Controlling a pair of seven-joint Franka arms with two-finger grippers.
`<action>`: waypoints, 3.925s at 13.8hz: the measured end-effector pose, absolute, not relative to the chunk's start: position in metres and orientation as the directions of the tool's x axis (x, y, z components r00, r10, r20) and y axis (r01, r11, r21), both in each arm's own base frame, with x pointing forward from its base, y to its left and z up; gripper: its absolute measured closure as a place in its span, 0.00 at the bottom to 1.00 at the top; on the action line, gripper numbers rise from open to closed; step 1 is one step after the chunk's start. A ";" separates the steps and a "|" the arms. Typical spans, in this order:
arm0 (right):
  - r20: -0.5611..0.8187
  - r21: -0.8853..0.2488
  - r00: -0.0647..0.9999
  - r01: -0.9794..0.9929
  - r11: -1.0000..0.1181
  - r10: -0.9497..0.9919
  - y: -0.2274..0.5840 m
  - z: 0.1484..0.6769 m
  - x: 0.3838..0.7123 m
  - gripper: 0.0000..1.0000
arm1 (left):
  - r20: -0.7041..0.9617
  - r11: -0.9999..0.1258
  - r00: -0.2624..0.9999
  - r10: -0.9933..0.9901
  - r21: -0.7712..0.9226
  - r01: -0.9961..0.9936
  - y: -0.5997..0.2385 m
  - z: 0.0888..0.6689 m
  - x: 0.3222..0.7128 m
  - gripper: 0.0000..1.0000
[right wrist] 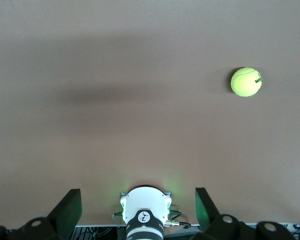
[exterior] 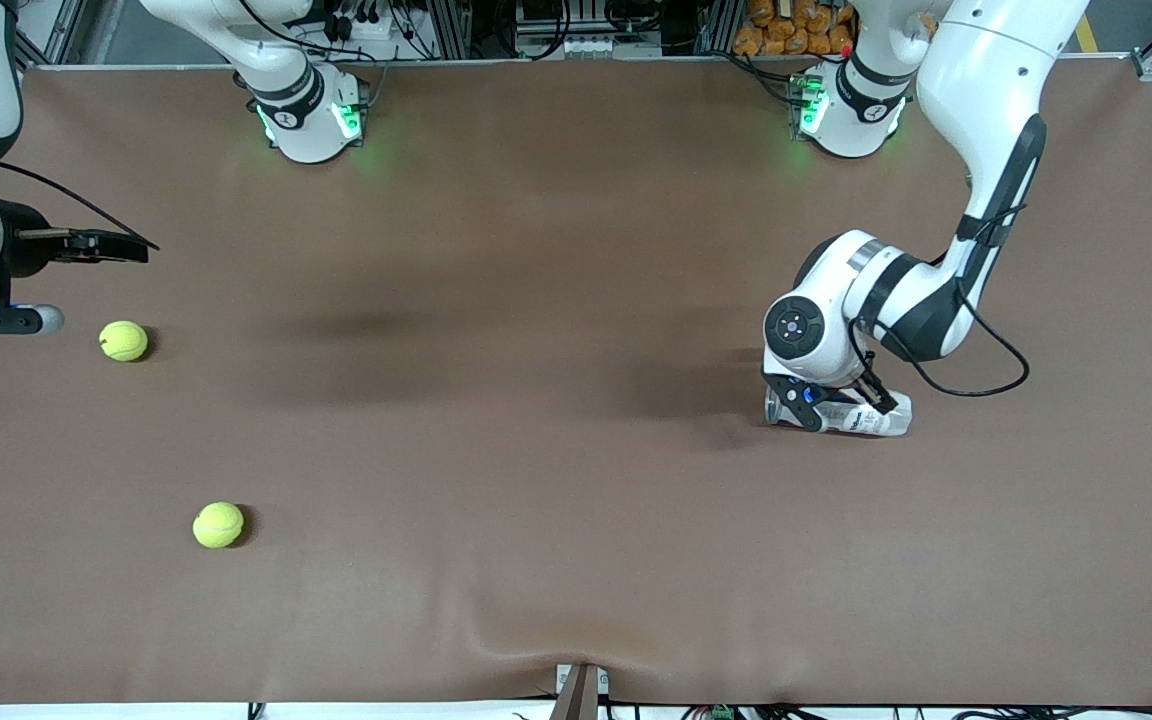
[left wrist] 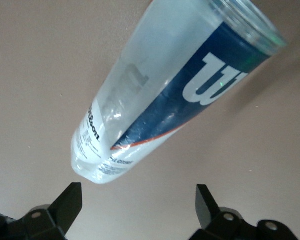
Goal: Insert tennis ball vertically with right arm
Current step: 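Reach the left gripper down to the lying Wilson can, then grasp the can with the left gripper while the right gripper grasps a ball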
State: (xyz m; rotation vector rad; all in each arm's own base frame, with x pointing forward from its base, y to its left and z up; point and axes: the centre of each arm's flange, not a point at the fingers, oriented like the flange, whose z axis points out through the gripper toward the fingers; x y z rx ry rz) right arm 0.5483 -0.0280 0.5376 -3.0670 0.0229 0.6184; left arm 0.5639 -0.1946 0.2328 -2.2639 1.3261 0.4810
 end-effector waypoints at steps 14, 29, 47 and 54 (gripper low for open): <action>-0.403 -0.010 0.915 -0.017 -1.000 -0.012 -0.028 0.530 0.547 0.00 | -0.438 -0.196 0.224 -0.871 -0.110 -0.974 -0.151 0.211 0.576 0.00; -0.374 -0.009 0.927 -0.016 -1.000 -0.011 -0.028 0.521 0.549 0.00 | -0.401 0.061 -0.013 -0.916 -0.107 -0.992 -0.160 0.183 0.582 0.00; -0.242 0.008 0.947 -0.217 -0.976 -0.212 -0.193 0.364 0.550 0.00 | -0.366 0.147 -0.101 -0.925 -0.100 -0.984 -0.136 0.173 0.590 0.21; -0.169 0.018 0.966 -0.196 -0.980 -0.196 -0.259 0.258 0.489 0.00 | -0.366 0.147 -0.101 -0.925 -0.100 -0.984 -0.136 0.173 0.590 0.24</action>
